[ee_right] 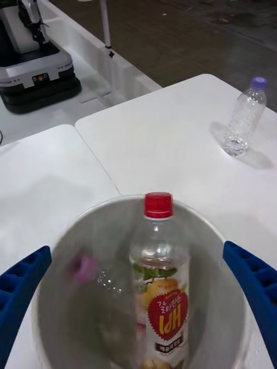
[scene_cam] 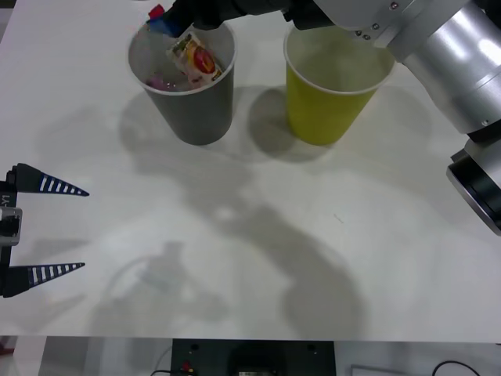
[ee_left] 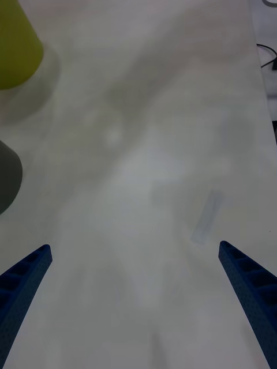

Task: Put the can into the green bin and the plastic bottle into the gray bin

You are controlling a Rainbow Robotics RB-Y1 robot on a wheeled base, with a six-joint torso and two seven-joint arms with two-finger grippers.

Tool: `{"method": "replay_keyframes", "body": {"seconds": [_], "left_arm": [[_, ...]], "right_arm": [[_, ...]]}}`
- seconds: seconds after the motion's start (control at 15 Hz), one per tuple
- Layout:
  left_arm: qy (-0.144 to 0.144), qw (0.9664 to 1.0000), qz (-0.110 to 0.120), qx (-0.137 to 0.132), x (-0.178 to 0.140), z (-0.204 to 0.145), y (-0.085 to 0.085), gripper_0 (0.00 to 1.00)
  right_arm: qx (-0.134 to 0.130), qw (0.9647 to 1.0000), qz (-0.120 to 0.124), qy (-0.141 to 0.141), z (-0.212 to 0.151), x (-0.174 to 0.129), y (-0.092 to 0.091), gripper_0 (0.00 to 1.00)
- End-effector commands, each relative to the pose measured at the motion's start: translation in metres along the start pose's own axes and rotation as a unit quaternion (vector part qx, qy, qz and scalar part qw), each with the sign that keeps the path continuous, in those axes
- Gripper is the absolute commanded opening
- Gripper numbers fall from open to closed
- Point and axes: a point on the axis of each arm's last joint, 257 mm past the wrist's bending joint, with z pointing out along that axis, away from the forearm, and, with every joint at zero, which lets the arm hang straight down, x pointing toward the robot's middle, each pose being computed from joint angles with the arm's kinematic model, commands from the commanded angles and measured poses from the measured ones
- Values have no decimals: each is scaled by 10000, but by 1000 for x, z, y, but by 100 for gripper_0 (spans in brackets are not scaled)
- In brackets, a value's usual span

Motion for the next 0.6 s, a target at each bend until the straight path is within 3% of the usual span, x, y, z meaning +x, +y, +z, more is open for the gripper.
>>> {"method": "replay_keyframes", "body": {"seconds": [0.07,0.27,0.6], "left_arm": [[0,10000,0,0,0,0,0,100],[0,10000,0,0,0,0,0,100],[0,10000,0,0,0,0,0,100]], "right_arm": [[18,10000,-42,11,-11,1,-6,100],[-45,9997,-138,220,-38,13,-10,100],[-231,9978,-338,521,-95,37,6,100]]}}
